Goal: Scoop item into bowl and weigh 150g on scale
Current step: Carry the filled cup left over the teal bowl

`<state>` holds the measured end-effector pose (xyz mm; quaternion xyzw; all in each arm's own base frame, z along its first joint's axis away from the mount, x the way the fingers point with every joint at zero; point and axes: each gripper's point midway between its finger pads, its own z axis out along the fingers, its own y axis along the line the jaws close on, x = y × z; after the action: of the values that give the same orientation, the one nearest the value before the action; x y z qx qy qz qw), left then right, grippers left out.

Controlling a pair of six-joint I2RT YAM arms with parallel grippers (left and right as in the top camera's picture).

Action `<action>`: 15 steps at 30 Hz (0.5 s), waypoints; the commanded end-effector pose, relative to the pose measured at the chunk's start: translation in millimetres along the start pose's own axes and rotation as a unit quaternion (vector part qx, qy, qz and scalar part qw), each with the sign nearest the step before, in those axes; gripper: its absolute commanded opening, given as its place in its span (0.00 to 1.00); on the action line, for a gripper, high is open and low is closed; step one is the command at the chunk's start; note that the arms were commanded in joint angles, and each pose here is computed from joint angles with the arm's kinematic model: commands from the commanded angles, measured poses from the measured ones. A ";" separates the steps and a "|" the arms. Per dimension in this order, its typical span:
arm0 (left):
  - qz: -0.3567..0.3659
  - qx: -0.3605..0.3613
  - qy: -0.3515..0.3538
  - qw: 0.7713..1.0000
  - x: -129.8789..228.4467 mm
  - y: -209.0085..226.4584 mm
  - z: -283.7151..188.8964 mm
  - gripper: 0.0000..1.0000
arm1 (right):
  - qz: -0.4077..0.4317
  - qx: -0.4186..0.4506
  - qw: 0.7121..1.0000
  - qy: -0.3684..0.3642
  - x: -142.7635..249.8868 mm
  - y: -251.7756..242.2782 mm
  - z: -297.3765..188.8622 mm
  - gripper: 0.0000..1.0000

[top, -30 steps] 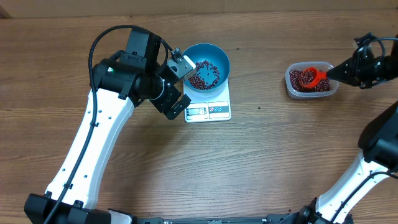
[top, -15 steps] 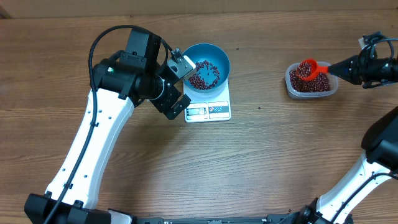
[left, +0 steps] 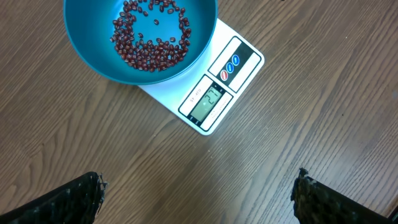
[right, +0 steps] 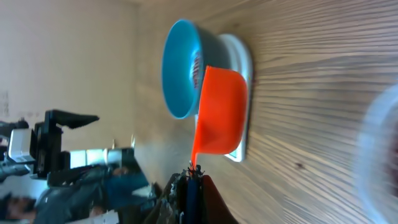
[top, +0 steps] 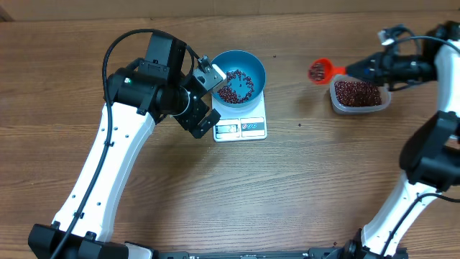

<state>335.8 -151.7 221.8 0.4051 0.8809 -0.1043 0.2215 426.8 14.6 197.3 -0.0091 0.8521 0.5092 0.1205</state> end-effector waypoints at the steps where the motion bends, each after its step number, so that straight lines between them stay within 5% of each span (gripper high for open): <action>1: 0.005 0.002 0.004 1.000 2.4 0.9 3.1 1.00 | -0.005 -0.036 0.999 0.013 -0.9 16.7 23.3 0.04; 15: 0.005 0.002 0.004 1.000 2.4 0.9 3.1 1.00 | -0.040 -0.068 0.994 0.071 8.0 61.4 90.7 0.04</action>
<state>335.8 -151.6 221.8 0.4050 0.8809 -0.1042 0.2215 427.5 110.8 206.2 -0.0944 0.8290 0.5435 0.0922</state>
